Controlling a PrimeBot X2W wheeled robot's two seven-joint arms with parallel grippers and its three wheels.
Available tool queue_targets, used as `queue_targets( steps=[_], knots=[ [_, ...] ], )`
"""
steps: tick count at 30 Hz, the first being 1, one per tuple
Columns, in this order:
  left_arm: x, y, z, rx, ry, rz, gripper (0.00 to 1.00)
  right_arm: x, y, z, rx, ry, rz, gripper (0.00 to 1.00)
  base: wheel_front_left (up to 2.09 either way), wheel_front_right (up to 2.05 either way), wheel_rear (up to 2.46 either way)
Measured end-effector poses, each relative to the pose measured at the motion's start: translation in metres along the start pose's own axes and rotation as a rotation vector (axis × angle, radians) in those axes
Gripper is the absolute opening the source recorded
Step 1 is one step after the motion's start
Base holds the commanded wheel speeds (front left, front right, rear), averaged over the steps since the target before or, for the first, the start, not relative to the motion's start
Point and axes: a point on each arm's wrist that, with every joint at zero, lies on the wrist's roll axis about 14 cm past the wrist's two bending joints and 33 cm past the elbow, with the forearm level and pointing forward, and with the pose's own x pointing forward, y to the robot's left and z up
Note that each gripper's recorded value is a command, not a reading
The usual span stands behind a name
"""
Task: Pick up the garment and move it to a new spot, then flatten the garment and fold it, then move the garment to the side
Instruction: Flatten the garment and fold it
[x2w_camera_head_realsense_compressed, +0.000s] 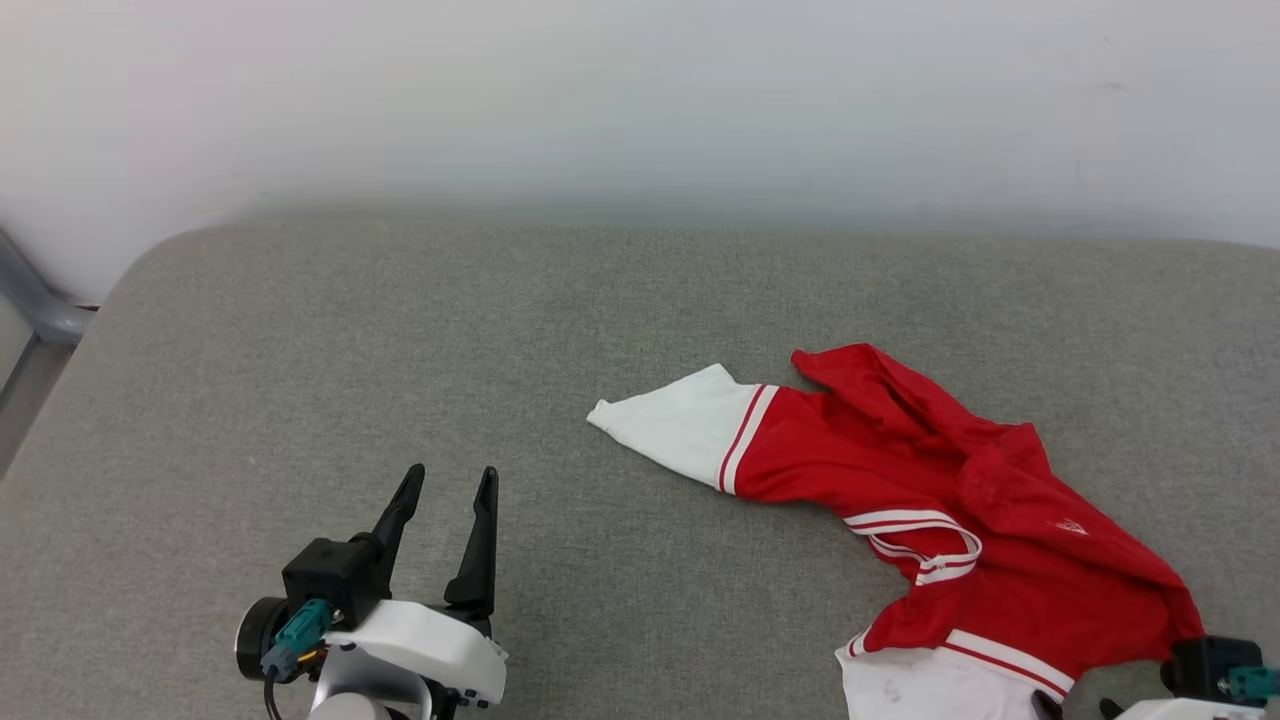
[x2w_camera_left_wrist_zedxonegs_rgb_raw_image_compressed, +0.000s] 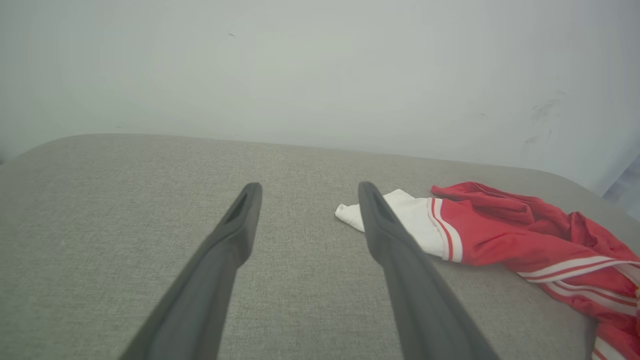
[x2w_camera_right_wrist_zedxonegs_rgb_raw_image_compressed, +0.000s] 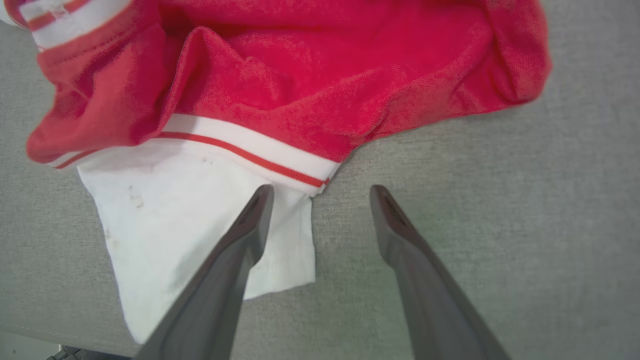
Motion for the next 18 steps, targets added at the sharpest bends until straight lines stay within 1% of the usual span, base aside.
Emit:
queue_targets(
  steps=[3,7,11,12,13,14,15,18],
  knots=[
    [0.002,0.000,-0.004,-0.002,0.011,0.001,1.00,0.003,0.006,0.004,-0.017,0.015,0.016,1.00,0.00,0.00,0.00],
    [0.006,0.001,-0.006,-0.005,0.018,0.004,1.00,0.016,0.012,0.011,-0.043,0.043,0.035,1.00,0.00,0.00,0.00],
    [0.010,0.006,-0.012,-0.013,0.033,0.019,1.00,0.031,0.011,-0.011,-0.055,0.182,0.033,1.00,0.00,0.00,0.00],
    [0.011,0.010,-0.014,-0.014,0.039,0.028,1.00,0.036,0.008,-0.021,-0.063,0.252,0.028,0.96,0.00,0.00,0.00],
    [0.011,0.010,-0.014,-0.014,0.039,0.028,1.00,0.036,0.008,-0.021,-0.063,0.252,0.028,0.47,0.00,0.00,0.00],
    [0.012,0.012,-0.016,-0.015,0.043,0.035,1.00,0.038,0.008,-0.024,-0.061,0.275,0.029,0.16,0.00,0.00,0.00],
    [0.012,0.014,-0.018,-0.016,0.049,0.042,1.00,0.041,0.006,-0.024,-0.060,0.286,0.028,0.00,0.00,0.00,0.00],
    [0.011,0.020,-0.024,-0.023,0.065,0.064,1.00,0.048,-0.004,-0.013,-0.093,0.283,0.009,0.00,0.00,0.00,0.00]
  ],
)
